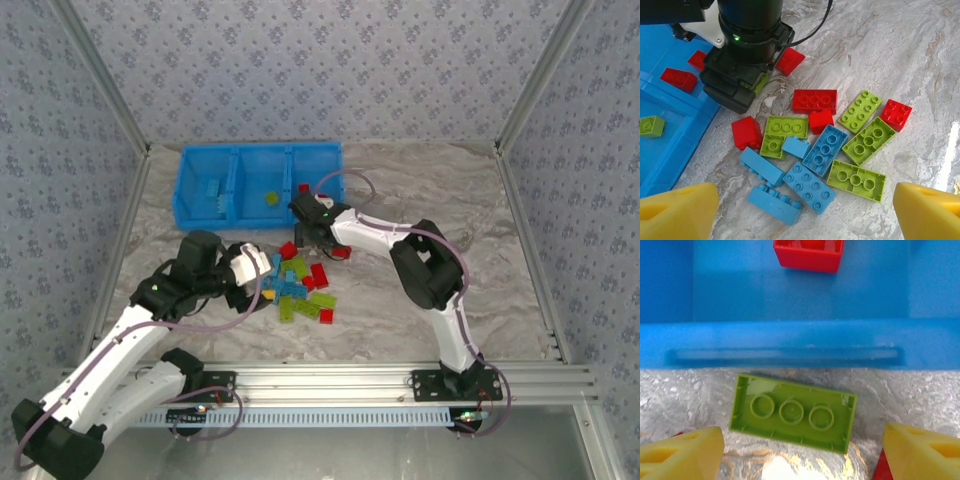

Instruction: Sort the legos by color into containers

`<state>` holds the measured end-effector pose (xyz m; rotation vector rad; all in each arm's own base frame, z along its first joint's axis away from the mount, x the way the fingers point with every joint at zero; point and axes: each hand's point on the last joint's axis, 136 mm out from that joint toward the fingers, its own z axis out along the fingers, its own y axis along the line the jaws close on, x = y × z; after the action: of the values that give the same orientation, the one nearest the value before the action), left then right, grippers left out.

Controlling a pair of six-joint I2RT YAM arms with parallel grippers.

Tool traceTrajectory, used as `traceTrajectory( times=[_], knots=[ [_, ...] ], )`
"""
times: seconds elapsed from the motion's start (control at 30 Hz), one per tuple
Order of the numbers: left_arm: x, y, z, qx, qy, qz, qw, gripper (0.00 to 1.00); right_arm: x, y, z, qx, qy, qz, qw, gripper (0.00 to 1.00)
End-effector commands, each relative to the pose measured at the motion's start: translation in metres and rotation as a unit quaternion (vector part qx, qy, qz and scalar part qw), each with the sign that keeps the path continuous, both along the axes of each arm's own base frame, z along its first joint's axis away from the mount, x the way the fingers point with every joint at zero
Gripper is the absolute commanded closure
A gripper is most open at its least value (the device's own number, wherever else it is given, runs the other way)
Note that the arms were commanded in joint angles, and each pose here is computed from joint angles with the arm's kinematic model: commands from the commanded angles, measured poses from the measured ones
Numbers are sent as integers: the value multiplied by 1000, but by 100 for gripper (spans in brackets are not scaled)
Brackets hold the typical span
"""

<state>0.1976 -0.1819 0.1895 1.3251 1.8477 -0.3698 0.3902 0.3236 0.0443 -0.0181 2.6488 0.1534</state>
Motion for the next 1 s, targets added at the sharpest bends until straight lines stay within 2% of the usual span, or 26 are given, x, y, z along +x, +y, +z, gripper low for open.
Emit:
traceTrajectory(
  times=[0.0, 0.1, 0.43, 0.57, 0.7, 0.77, 0.8, 0.87, 0.97],
  knots=[
    [2, -3, 6, -7, -18, -7, 1000, 9, 7, 3, -1, -10, -2, -5, 1000, 13],
    [2, -2, 5, -6, -18, -6, 1000, 9, 8, 2, -12, -19, 7, -12, 1000, 14],
    [1, -2, 3, -3, -19, -7, 1000, 8, -10, -14, -33, -57, 26, -30, 998, 39],
    [0, -2, 7, -9, -28, -11, 1000, 8, -21, -20, -5, -31, 14, -30, 999, 42],
    [5, 2, 15, -18, -52, 7, 998, 7, -25, -14, 67, 36, -66, 14, 997, 43],
    [22, 13, 26, -27, -69, 76, 994, 7, -23, 0, 109, 72, -122, 70, 987, 44],
    [37, 26, 35, -37, -78, 137, 987, 7, -22, 12, 132, 90, -155, 108, 978, 44],
    [64, 58, 59, -69, -95, 268, 956, 3, -18, 33, 163, 97, -217, 181, 954, 45],
    [81, 96, 74, -81, -91, 373, 920, 2, -2, 57, 189, 71, -272, 237, 930, 50]
  ],
)
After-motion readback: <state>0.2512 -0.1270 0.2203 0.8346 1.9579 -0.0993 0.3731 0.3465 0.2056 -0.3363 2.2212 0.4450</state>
